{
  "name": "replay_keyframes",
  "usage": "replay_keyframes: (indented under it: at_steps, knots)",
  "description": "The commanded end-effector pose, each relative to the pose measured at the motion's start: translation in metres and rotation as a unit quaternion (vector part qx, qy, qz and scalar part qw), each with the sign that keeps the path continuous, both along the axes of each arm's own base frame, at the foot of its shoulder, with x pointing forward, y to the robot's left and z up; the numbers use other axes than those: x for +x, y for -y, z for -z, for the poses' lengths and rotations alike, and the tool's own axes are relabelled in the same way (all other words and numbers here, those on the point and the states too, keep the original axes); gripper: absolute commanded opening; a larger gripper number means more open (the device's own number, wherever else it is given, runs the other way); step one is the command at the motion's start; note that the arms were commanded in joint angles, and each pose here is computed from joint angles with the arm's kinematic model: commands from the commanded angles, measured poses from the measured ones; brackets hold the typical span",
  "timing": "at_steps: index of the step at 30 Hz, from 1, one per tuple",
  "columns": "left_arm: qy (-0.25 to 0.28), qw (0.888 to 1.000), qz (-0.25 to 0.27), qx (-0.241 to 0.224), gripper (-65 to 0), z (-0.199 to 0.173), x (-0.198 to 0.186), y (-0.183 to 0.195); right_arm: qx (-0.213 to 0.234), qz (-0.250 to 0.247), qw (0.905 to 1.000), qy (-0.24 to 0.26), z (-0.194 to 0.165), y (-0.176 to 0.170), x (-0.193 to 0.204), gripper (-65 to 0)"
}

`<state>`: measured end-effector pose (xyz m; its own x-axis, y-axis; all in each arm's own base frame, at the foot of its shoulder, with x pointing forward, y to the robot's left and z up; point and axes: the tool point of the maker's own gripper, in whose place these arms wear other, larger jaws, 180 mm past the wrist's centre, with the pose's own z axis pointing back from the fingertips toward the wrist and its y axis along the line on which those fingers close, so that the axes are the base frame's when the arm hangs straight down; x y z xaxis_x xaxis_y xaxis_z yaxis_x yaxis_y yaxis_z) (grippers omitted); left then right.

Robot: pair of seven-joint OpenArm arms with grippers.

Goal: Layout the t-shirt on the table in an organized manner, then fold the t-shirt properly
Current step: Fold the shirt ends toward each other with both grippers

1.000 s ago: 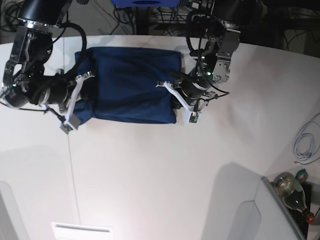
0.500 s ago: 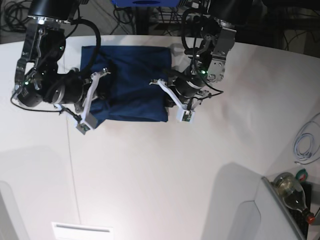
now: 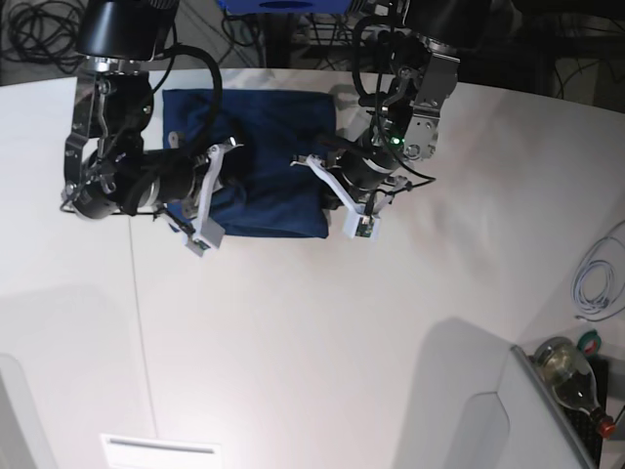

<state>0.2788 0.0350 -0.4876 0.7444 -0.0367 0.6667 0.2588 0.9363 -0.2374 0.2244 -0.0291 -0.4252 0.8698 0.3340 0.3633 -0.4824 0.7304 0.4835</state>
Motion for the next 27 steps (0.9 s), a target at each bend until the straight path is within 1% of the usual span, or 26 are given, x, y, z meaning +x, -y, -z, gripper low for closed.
replay_keyframes:
  at_steps: [1,5,9,12,17,22,24,27]
  knots:
    - [0.020,1.000,0.000,-0.012,-65.0,-0.011,0.009,0.005,0.019,0.000,0.9995,0.025,-0.012,-0.008,0.015,-64.2]
    - [0.020,1.000,0.000,-0.012,-65.0,-0.011,0.009,0.005,0.024,-0.002,0.9996,0.015,-0.009,-0.011,0.019,-64.2]
    - [0.019,1.000,0.000,-0.012,-65.0,-0.011,0.008,0.005,0.031,-0.001,0.9993,0.020,-0.011,-0.015,0.024,-64.2]
    - [0.019,1.000,0.000,-0.012,-65.0,-0.011,0.008,0.005,0.052,0.001,0.9983,0.026,-0.017,-0.022,0.027,-64.2]
    - [0.022,1.000,0.000,-0.012,-65.0,-0.012,0.011,0.006,0.056,0.000,0.9977,0.037,-0.023,-0.024,0.036,-64.2]
    - [0.022,1.000,0.000,-0.018,-65.0,-0.014,0.011,0.011,0.068,0.000,0.9976,0.012,-0.013,-0.030,0.036,-64.2]
    - [0.022,1.000,0.000,-0.018,-65.0,-0.014,0.011,0.011,0.079,0.005,0.9968,0.006,-0.009,-0.034,0.038,-64.2]
    - [0.022,1.000,0.000,-0.018,-65.0,-0.014,0.011,0.011,0.080,0.005,0.9968,0.001,-0.007,-0.035,0.035,-64.2]
